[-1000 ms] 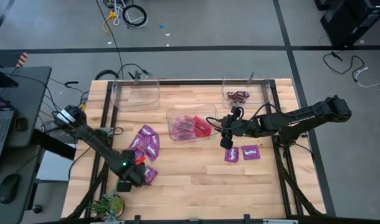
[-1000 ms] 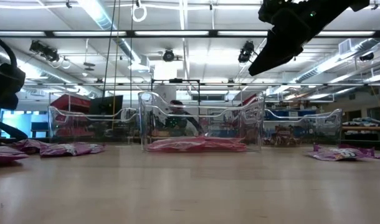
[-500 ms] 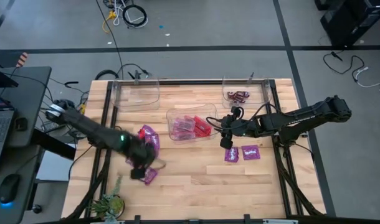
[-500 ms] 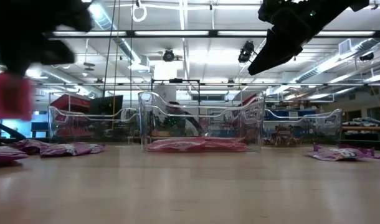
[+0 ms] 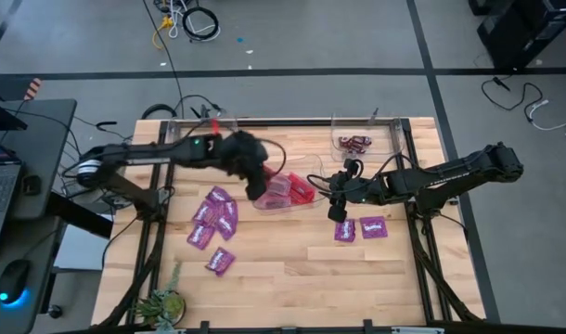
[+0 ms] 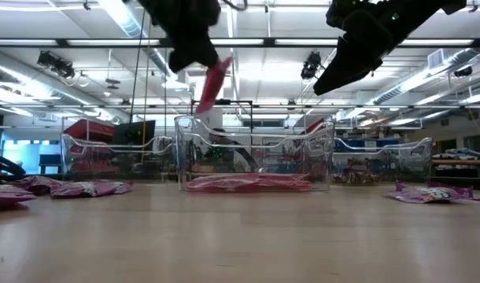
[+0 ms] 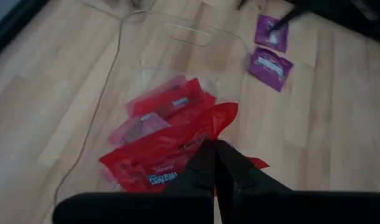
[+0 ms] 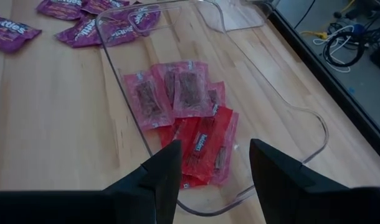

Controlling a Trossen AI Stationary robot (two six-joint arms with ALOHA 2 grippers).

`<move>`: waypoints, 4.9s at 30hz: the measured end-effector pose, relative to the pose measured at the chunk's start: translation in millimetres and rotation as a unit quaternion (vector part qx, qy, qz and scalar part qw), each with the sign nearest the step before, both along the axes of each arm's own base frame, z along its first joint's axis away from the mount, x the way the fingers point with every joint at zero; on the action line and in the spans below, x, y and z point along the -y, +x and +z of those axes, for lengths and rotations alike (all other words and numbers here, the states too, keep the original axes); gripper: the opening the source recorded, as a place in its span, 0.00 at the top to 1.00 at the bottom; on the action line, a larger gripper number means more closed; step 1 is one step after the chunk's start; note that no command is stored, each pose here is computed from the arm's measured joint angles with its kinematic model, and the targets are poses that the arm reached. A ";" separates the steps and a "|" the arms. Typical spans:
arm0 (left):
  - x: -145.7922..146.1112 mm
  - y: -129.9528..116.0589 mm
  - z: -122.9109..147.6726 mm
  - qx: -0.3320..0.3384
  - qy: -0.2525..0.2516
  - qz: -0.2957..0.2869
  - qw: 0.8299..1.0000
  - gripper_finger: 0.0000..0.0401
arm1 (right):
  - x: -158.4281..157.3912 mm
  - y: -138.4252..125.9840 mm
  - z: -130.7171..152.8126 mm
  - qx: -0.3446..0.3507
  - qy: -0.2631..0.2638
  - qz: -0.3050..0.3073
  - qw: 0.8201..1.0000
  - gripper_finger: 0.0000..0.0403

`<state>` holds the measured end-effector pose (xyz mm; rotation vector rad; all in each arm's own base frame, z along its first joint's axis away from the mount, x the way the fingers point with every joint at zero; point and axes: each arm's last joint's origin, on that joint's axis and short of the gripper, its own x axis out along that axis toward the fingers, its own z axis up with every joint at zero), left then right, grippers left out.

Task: Sort candy
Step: Put the red candy pack into the bottom transparent bin, then put the violet candy pack into the top left transparent bin

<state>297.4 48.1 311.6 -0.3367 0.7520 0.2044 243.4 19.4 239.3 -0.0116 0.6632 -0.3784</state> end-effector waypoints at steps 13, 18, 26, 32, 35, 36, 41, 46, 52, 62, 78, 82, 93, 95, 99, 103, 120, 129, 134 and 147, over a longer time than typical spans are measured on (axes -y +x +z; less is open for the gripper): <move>-38.7 43.6 -58.6 -0.023 0.008 -0.083 0.996 0.92 | 0.0 -0.4 -0.6 -0.001 0.005 -0.004 1.000 0.57; -39.1 44.0 -57.7 -0.019 0.020 -0.089 0.996 0.81 | 0.0 -0.3 -0.5 0.000 0.006 -0.004 1.000 0.55; -20.3 41.9 -46.6 0.016 0.136 -0.138 0.981 0.84 | -0.3 -0.4 -0.5 -0.002 0.003 -0.001 1.000 0.46; 11.8 13.3 -46.1 0.125 0.154 -0.174 0.964 0.98 | -3.2 -0.9 -0.7 -0.004 0.002 0.005 1.000 0.42; 24.1 -10.3 -52.7 0.131 0.129 -0.172 0.968 0.99 | -3.8 -0.7 -0.4 -0.002 0.005 0.008 1.000 0.41; 28.4 -17.8 -54.6 0.131 0.117 -0.170 0.970 0.99 | -3.9 -0.4 -0.3 0.000 0.007 0.006 1.000 0.41; 47.1 -56.2 -59.4 0.087 0.078 -0.124 0.985 1.00 | -5.4 2.3 3.1 0.025 0.015 0.006 1.000 0.43; 65.7 -89.2 -66.1 -0.002 0.048 -0.063 0.997 1.00 | -5.9 5.2 6.8 0.046 0.010 0.013 0.999 0.44; 77.4 -114.1 -79.2 -0.113 0.014 0.037 0.993 1.00 | -6.0 5.8 7.6 0.051 0.010 0.015 0.999 0.44; 75.5 -132.6 -97.1 -0.207 -0.011 0.113 0.972 0.83 | -6.0 5.9 7.7 0.050 0.006 0.017 0.999 0.44; 74.7 -153.9 -164.2 -0.243 -0.101 0.165 0.950 0.57 | -6.0 5.8 7.7 0.047 -0.001 0.022 0.999 0.45; 74.3 -155.2 -164.0 -0.249 -0.098 0.171 0.948 0.67 | -6.0 5.8 7.6 0.047 -0.001 0.022 0.999 0.45; 73.4 -145.9 -126.7 -0.247 -0.043 0.167 0.954 0.98 | -6.0 5.8 7.6 0.047 -0.001 0.022 0.999 0.47; 69.0 -142.1 -108.9 -0.237 -0.008 0.178 0.955 0.99 | -6.0 5.8 7.5 0.046 -0.002 0.023 0.999 0.47; 50.6 -133.1 -68.2 -0.196 0.067 0.219 0.953 0.99 | -5.8 5.8 7.7 0.046 -0.004 0.024 0.999 0.46; 20.1 -128.1 -41.3 -0.184 0.105 0.231 0.950 1.00 | -5.8 5.8 7.6 0.043 -0.009 0.027 0.999 0.46; -133.9 -141.4 -63.3 -0.171 0.007 0.292 0.941 1.00 | -3.2 6.2 7.7 0.040 -0.017 0.029 0.999 0.48; -149.0 -131.7 -78.6 -0.183 0.024 0.268 0.946 0.88 | -2.1 6.3 7.7 0.041 -0.017 0.026 0.999 0.47; -145.8 -133.8 -68.7 -0.169 0.032 0.258 0.951 0.76 | -2.1 6.3 7.7 0.041 -0.017 0.026 0.999 0.45; -40.6 -114.0 -21.8 -0.077 0.072 0.061 0.993 0.98 | -1.8 6.3 7.6 0.040 -0.017 0.025 0.999 0.46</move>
